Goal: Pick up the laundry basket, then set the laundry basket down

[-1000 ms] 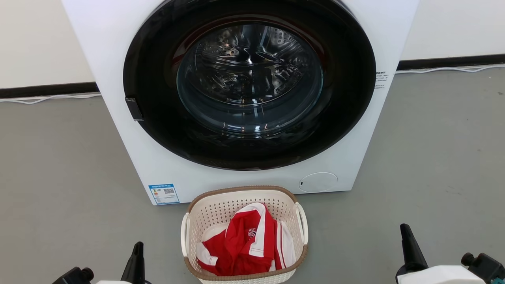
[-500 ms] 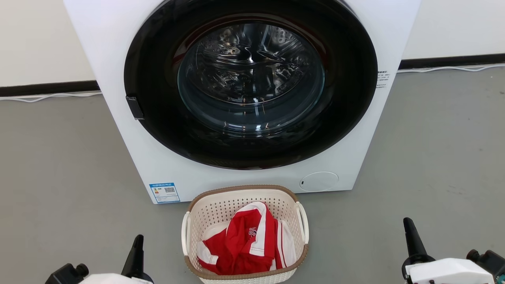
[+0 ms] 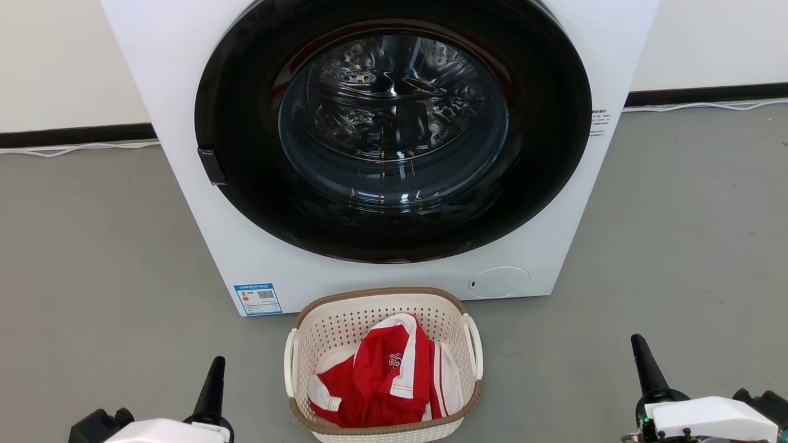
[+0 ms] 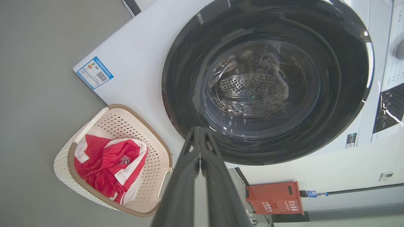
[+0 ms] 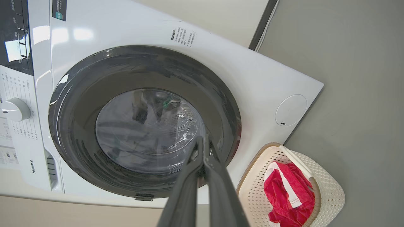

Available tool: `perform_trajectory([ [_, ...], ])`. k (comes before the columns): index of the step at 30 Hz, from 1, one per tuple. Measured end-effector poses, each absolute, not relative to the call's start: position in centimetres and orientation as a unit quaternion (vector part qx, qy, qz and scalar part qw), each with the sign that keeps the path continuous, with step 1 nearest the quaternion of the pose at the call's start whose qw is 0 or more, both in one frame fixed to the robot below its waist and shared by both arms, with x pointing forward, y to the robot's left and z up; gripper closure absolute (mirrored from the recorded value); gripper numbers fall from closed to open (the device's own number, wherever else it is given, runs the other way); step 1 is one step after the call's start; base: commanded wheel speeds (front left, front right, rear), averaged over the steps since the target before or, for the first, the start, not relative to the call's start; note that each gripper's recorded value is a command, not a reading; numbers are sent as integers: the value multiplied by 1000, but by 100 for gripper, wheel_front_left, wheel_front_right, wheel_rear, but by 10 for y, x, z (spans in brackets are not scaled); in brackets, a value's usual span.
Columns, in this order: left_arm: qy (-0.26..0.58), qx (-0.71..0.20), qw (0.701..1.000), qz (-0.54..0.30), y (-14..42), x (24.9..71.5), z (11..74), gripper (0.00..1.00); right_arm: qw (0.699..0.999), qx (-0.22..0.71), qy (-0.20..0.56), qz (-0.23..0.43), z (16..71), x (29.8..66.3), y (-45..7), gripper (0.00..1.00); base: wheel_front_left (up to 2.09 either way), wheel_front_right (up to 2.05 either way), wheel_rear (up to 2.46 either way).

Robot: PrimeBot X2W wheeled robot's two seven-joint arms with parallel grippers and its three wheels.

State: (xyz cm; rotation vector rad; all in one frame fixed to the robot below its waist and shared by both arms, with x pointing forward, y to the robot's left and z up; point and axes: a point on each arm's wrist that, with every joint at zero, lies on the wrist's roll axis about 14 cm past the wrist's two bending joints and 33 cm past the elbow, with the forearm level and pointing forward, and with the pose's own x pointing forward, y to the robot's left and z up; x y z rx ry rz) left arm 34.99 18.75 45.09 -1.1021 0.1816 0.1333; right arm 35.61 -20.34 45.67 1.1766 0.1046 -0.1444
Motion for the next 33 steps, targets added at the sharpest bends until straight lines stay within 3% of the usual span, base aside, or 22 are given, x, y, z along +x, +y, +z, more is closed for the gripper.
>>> perform_trajectory([
  [33, 50, -687, 724, 33, 189, 369, 471, 100, 722, 690, 25, -49, 475, 371, -207, 100, 0, 0, 0],
])
